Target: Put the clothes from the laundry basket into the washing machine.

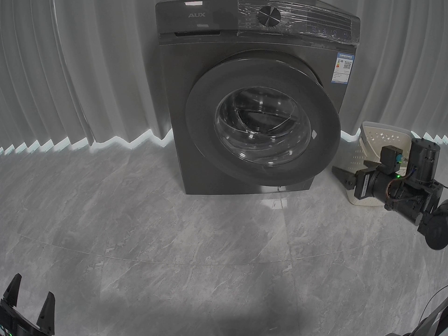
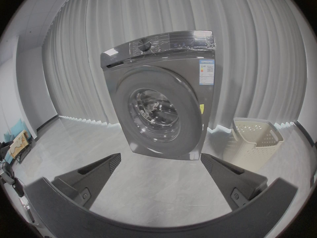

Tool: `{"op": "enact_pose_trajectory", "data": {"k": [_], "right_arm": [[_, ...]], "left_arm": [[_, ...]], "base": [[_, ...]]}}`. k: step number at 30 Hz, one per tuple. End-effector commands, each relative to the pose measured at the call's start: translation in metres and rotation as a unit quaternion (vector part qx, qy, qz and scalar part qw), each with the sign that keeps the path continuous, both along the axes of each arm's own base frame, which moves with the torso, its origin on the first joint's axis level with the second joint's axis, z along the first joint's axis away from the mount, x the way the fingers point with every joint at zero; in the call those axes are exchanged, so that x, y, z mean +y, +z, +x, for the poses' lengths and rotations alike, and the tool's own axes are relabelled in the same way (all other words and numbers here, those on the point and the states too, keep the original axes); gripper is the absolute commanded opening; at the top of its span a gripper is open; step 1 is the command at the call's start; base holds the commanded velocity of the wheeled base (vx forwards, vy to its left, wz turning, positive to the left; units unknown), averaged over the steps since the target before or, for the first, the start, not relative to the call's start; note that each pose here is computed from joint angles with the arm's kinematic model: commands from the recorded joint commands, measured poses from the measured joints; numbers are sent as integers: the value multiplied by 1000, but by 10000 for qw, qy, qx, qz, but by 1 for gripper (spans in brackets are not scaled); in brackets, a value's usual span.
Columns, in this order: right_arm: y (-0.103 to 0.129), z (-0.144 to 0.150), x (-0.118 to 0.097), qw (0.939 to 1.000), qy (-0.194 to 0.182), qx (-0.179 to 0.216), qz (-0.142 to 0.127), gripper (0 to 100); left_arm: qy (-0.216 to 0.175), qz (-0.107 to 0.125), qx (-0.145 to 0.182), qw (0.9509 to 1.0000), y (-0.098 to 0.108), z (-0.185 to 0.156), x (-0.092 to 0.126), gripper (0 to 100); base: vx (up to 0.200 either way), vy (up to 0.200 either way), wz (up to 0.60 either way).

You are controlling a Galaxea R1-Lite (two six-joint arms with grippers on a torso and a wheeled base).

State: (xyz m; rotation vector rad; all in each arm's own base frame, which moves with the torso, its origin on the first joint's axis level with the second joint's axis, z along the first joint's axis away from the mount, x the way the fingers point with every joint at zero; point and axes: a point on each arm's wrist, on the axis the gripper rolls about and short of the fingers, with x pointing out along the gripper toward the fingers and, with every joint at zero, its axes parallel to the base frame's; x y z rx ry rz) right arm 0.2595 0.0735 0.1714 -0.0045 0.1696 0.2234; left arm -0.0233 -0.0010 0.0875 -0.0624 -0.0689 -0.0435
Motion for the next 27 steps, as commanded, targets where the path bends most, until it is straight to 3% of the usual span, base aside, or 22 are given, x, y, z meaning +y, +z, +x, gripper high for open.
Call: {"op": "enact_pose_trajectory", "data": {"k": [1,5,6,11,18,27], "right_arm": [[-7,-14,16,9988,462,104,87,100],[-13,-4,25,9987,500,-12,129,100],[-15,-2,26,9987,486,-43,131,0],[-21,10,28,9990,263,-327,180,0],[-18,12,27,9987,241,-400,205,0],[-16,13,28,9985,241,-443,219,0]], "left_arm": [[247,135,19,9996,-5,0,1,100],[275,210,18,9994,-5,0,1,100],[275,210,18,9994,-5,0,1,100],[247,373,14,9990,-5,0,1,100],[280,286,17,9992,-5,0,1,100],[248,381,14,9990,-5,0,1,100]], "base": [[0,-200,0],[0,-200,0],[0,-200,0],[0,0,0],[0,0,0],[0,-200,0]]}}
